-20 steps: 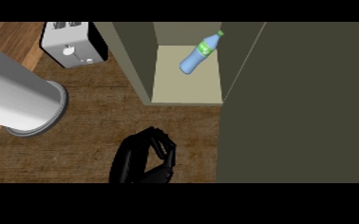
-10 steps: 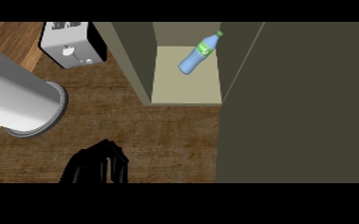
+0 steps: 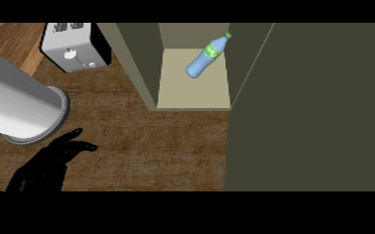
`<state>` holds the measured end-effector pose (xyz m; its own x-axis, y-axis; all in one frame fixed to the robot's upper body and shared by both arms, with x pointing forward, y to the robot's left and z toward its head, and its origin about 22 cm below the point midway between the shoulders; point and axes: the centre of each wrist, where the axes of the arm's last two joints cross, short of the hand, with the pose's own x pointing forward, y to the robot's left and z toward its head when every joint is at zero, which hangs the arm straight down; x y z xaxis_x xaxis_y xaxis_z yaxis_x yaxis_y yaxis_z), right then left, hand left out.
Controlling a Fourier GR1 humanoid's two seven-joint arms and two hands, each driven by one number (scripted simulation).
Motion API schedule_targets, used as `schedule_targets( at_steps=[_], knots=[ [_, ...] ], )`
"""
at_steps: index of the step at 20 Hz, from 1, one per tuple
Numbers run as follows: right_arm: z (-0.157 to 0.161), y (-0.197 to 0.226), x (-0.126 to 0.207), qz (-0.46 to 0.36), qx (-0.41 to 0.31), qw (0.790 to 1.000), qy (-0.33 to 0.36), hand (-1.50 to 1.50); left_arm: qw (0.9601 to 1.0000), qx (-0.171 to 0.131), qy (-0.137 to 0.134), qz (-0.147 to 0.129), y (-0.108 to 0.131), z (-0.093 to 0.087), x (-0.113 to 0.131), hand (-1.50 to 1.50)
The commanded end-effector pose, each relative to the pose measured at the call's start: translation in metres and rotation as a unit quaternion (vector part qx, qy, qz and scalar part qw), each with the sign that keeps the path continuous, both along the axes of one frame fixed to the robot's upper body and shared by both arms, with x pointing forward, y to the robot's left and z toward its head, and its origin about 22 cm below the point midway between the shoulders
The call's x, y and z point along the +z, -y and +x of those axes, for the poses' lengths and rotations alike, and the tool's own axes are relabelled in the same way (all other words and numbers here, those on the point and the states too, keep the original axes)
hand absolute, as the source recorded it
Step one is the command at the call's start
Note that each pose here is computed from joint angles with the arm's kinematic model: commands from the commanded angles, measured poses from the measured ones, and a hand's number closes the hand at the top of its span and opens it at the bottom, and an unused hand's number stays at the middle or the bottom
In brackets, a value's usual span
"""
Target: Pick up the bottled water, place it into the cabinet and close the cabinet
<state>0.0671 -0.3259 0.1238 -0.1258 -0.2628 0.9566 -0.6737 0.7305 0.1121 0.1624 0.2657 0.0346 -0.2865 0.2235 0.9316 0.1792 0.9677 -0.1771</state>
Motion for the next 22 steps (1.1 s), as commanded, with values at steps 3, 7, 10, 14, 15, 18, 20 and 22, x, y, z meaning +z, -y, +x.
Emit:
schedule_targets(
  at_steps=[3,7,10,14,15,18,20,22],
  knots=[
    [-0.011,-0.046,0.060,-0.095,0.071,0.989,0.091,1.50,0.9996,0.017,0.018,0.014,-0.035,-0.002,0.020,-1.50],
    [-0.006,-0.052,0.058,-0.103,0.095,0.986,0.089,1.50,0.9995,0.024,0.005,0.018,-0.049,-0.009,0.028,-1.50],
    [0.002,-0.057,0.060,-0.101,0.119,0.982,0.101,1.50,0.9999,0.011,-0.002,0.007,-0.055,-0.013,0.028,-1.50],
    [0.010,-0.063,0.060,-0.115,0.153,0.976,0.100,1.50,0.9999,0.014,-0.010,0.000,-0.063,-0.021,0.026,-1.50],
    [0.013,-0.066,0.060,-0.116,0.162,0.974,0.106,1.50,0.9999,0.012,-0.007,0.005,-0.067,-0.018,0.032,-1.50],
    [0.021,-0.069,0.062,-0.129,0.175,0.970,0.112,1.50,0.9998,0.020,-0.004,0.002,-0.075,-0.022,0.035,-1.50],
    [0.025,-0.073,0.060,-0.132,0.176,0.970,0.104,1.50,0.9997,0.022,-0.011,0.002,-0.078,-0.026,0.034,-1.50],
    [0.029,-0.078,0.056,-0.114,0.175,0.974,0.092,1.50,0.9995,0.025,-0.016,0.006,-0.084,-0.031,0.029,-1.50]
  ],
)
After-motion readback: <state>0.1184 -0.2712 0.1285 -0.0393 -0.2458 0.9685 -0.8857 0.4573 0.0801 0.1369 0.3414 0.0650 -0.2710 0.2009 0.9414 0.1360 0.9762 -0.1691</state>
